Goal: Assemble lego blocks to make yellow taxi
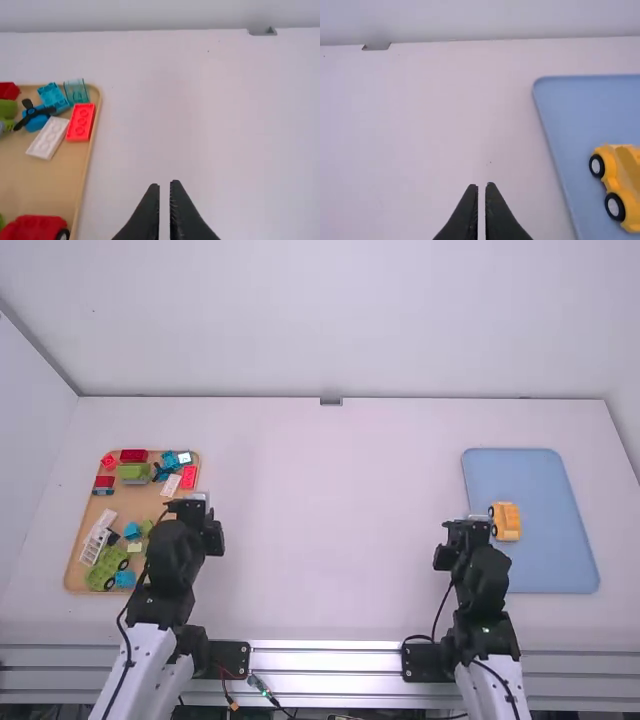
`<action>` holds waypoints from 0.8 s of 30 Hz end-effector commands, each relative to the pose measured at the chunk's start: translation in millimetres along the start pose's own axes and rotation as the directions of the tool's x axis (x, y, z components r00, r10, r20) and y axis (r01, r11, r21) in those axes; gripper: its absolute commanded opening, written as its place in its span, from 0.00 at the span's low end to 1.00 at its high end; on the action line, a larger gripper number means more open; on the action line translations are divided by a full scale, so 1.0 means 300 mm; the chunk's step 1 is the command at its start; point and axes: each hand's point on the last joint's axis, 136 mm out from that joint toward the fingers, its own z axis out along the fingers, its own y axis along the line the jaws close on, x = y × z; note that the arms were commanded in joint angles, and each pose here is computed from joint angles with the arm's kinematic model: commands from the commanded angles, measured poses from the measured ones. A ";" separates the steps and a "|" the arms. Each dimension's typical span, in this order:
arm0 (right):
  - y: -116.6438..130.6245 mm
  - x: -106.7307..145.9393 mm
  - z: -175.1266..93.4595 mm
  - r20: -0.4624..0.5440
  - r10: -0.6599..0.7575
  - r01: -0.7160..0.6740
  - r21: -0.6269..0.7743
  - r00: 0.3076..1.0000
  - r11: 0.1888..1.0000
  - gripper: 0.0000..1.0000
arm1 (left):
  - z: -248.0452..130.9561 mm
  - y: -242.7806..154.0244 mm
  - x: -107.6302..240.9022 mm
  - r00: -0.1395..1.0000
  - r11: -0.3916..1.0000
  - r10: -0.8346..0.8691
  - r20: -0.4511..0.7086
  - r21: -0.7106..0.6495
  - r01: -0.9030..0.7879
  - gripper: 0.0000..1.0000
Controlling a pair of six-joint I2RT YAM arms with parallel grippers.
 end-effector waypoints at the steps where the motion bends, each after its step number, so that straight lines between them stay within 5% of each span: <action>1: 0.001 0.036 0.003 0.001 0.004 -0.004 -0.001 1.000 1.000 0.00 | -0.005 -0.003 0.036 1.000 1.000 0.002 0.006 0.004 -0.002 0.00; 10: 0.001 -0.029 -0.022 0.115 0.002 -0.002 0.000 0.993 1.000 0.00 | -0.001 -0.003 0.177 1.000 1.000 0.002 0.006 0.004 -0.002 0.00; 24: 0.002 -0.139 -0.075 0.272 -0.001 0.001 0.000 0.962 1.000 0.00 | -0.052 -0.003 0.044 0.980 1.000 0.001 0.198 0.004 -0.002 0.00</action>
